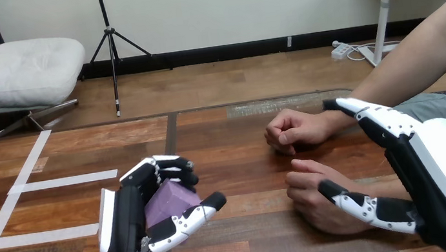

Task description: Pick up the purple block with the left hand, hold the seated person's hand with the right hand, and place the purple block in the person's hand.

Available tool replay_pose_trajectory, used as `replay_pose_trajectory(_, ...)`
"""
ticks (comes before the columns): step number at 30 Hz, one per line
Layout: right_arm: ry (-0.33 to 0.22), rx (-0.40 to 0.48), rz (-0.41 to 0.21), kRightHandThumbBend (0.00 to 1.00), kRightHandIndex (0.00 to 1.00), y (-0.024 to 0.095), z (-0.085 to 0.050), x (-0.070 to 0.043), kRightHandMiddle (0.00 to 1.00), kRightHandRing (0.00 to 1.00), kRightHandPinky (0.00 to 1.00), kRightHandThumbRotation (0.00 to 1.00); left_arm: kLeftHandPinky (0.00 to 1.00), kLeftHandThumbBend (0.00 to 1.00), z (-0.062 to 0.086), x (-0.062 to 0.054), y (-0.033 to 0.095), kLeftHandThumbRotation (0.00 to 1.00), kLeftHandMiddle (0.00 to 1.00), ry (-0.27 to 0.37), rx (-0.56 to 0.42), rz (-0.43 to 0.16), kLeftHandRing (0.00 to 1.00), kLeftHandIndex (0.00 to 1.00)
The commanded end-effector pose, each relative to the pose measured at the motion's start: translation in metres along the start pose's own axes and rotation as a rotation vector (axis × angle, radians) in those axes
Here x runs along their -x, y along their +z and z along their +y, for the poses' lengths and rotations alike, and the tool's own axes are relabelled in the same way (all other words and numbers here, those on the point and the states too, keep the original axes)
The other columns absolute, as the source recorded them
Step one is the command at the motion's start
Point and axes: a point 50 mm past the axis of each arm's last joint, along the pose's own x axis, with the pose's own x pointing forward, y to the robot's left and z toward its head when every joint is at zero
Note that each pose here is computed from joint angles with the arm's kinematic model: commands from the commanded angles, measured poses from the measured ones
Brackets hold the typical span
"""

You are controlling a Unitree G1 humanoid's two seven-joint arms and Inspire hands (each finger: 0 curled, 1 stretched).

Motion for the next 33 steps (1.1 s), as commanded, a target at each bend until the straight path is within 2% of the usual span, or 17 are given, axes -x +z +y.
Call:
replay_pose_trajectory(1, 0.007, 0.102, -0.045, 0.66, 0.83, 0.006, -0.02, -0.01, 0.85, 0.84, 0.85, 0.22, 0.37, 0.77, 0.004, -0.013, 0.02, 0.08, 0.5, 0.03, 0.027, -0.116, 0.43, 0.51)
replay_pose_trajectory(8, 0.097, 0.208, -0.009, 0.74, 0.82, 0.002, -0.029, -0.014, 0.84, 0.85, 0.89, 0.18, 0.37, 0.77, 0.003, -0.012, 0.024, 0.09, 0.5, 0.026, 0.035, -0.128, 0.43, 0.52)
replay_pose_trajectory(17, 0.227, 0.334, 0.039, 0.79, 0.84, -0.001, -0.036, -0.021, 0.86, 0.87, 0.9, 0.21, 0.37, 0.76, 0.001, -0.011, 0.027, 0.08, 0.5, 0.022, 0.039, -0.138, 0.43, 0.52)
replay_pose_trajectory(28, 0.405, 0.423, 0.091, 0.78, 0.83, -0.006, -0.039, -0.032, 0.86, 0.87, 0.9, 0.2, 0.37, 0.76, 0.001, -0.01, 0.027, 0.08, 0.5, 0.024, 0.042, -0.14, 0.43, 0.52)
replay_pose_trajectory(33, 0.466, 0.447, 0.104, 0.78, 0.83, -0.008, -0.039, -0.037, 0.86, 0.87, 0.88, 0.18, 0.37, 0.76, 0.001, -0.01, 0.027, 0.08, 0.5, 0.025, 0.042, -0.139, 0.43, 0.52)
